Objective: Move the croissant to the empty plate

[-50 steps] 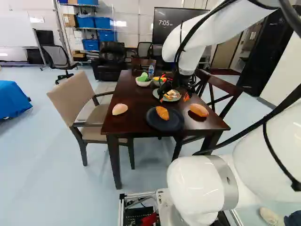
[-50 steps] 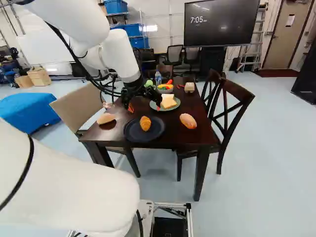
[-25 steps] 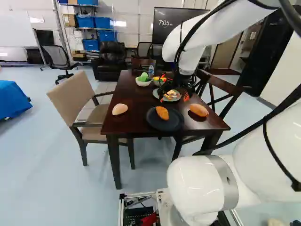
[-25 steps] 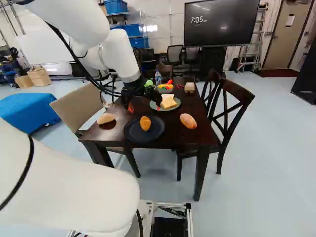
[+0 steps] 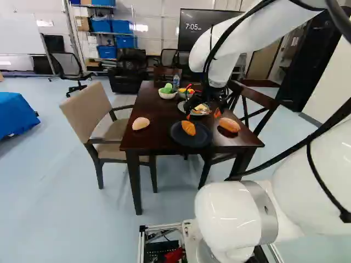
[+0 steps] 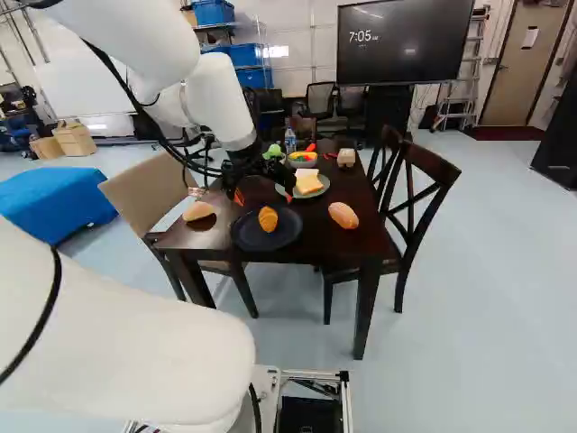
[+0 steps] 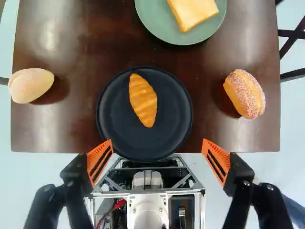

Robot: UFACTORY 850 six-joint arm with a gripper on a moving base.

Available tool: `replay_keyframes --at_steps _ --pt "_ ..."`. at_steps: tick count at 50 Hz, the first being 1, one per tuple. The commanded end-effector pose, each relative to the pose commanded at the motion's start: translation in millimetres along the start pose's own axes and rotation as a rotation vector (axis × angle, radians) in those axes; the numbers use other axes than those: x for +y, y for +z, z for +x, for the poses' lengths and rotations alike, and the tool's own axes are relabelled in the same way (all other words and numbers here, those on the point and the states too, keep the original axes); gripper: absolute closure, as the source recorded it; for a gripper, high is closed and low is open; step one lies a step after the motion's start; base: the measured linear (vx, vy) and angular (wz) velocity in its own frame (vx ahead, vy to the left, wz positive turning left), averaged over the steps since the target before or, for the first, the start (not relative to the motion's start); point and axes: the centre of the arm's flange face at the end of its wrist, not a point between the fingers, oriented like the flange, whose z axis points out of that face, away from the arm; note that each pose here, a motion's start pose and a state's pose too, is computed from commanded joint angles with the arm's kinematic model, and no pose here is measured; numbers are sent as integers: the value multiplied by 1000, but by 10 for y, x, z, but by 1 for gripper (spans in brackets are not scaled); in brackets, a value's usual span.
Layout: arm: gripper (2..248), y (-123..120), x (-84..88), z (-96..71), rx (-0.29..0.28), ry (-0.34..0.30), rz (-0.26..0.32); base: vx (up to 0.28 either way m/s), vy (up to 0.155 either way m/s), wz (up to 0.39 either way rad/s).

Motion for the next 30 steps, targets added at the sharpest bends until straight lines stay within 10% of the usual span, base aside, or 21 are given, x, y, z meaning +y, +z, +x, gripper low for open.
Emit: replay_keyframes --at_steps 30 --pt "3 0 0 0 0 0 0 -148 2 16"
